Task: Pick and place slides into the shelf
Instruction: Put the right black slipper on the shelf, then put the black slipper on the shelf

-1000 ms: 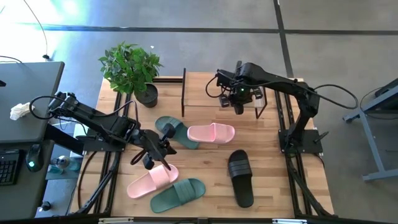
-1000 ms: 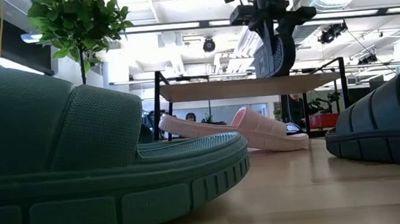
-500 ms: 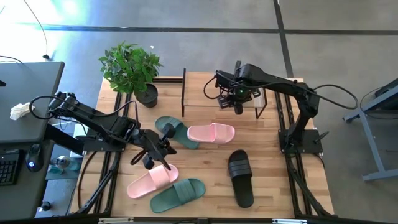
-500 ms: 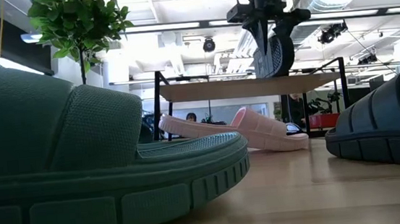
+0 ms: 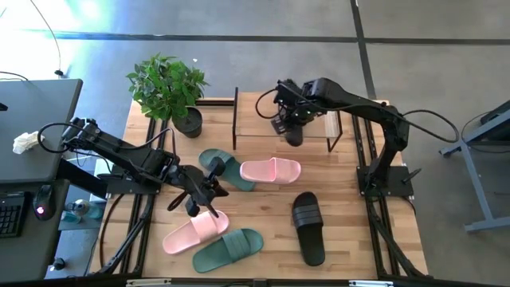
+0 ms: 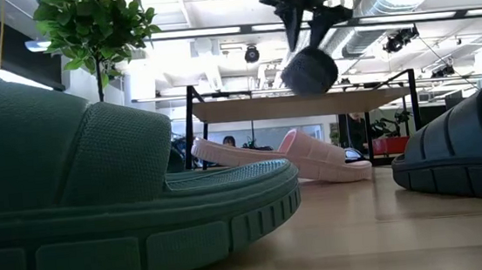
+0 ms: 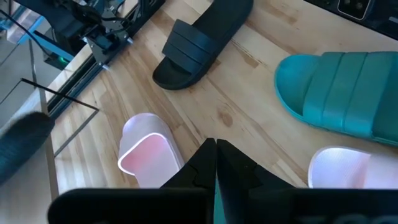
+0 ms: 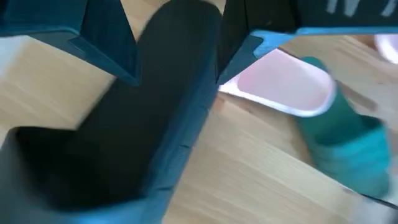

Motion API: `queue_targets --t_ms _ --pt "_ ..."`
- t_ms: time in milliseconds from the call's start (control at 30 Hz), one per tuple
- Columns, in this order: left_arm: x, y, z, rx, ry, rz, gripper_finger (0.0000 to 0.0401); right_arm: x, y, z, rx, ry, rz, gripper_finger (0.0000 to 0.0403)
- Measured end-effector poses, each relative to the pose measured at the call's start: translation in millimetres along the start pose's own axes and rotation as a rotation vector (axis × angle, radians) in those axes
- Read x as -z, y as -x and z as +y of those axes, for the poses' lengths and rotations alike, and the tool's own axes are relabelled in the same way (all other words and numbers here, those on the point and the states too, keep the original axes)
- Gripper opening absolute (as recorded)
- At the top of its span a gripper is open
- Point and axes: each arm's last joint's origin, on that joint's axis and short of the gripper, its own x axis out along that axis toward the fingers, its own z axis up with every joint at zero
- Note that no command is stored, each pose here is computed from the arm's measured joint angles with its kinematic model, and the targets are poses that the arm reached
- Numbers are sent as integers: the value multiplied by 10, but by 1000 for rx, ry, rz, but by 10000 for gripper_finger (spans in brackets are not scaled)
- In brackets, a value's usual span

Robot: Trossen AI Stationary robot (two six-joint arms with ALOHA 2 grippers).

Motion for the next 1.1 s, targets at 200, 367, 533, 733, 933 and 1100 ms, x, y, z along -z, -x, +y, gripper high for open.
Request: queue_targets --t_ms 200,367,533,733,933,1100 --pt "-2 0 1 -1 1 -2 3 -24 140 6 -28 60 -40 195" --pt "-2 0 1 -1 1 -2 3 -30 474 2 -21 225 -126 195" --pt "-2 0 1 -1 1 -2 3 67 922 -23 68 359 -264 195" --pt "1 -2 5 -16 2 7 3 237 1293 -11 -48 363 -363 195" --pt "0 -2 8 -24 3 11 3 637 1271 140 -282 409 -143 195" --pt "1 -1 10 -29 2 13 3 1205 1136 487 -410 484 142 195"
